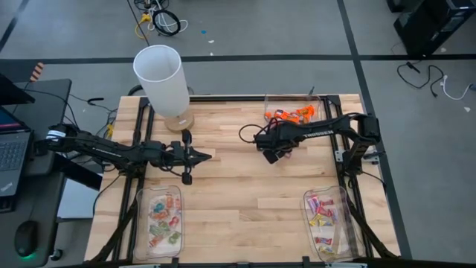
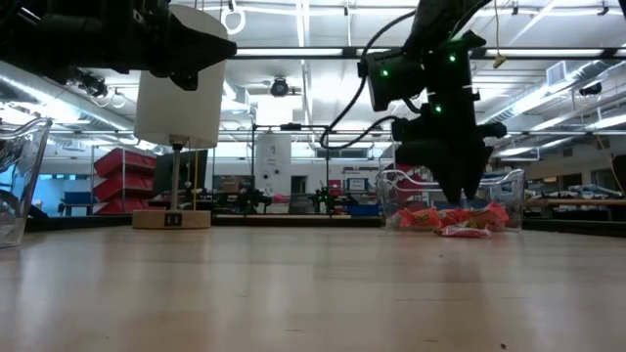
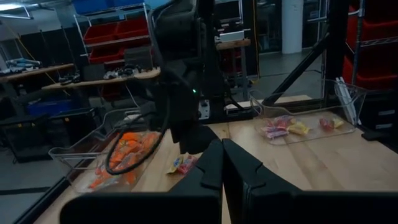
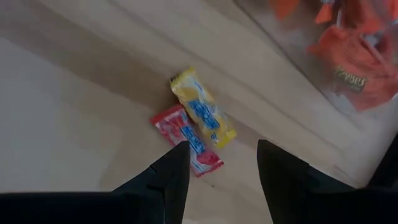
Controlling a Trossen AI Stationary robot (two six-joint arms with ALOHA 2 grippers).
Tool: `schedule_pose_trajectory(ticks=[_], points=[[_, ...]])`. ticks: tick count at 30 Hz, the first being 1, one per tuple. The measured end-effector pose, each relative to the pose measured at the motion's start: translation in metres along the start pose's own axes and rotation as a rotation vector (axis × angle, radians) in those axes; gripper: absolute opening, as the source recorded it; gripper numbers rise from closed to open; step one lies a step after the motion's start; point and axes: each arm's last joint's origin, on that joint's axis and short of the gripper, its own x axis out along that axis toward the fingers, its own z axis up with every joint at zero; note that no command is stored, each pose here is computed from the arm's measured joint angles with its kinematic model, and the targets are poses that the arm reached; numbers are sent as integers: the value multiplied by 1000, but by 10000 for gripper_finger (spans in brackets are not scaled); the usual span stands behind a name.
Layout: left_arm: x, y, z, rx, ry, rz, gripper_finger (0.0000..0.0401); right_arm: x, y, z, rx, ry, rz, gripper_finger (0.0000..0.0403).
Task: Sort candy
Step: Put the yellow candy into the bottom right transparent bin
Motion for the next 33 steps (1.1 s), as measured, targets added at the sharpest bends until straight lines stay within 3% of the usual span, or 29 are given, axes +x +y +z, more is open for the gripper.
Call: schedule_pose_trajectory(ticks=[17, 33], points=[[0, 0, -1, 1, 10, 8, 5, 28, -9, 7, -6, -10, 26, 172], [0, 0, -1, 1, 12, 9, 5, 48, -5, -1, 46, -12, 133, 151]])
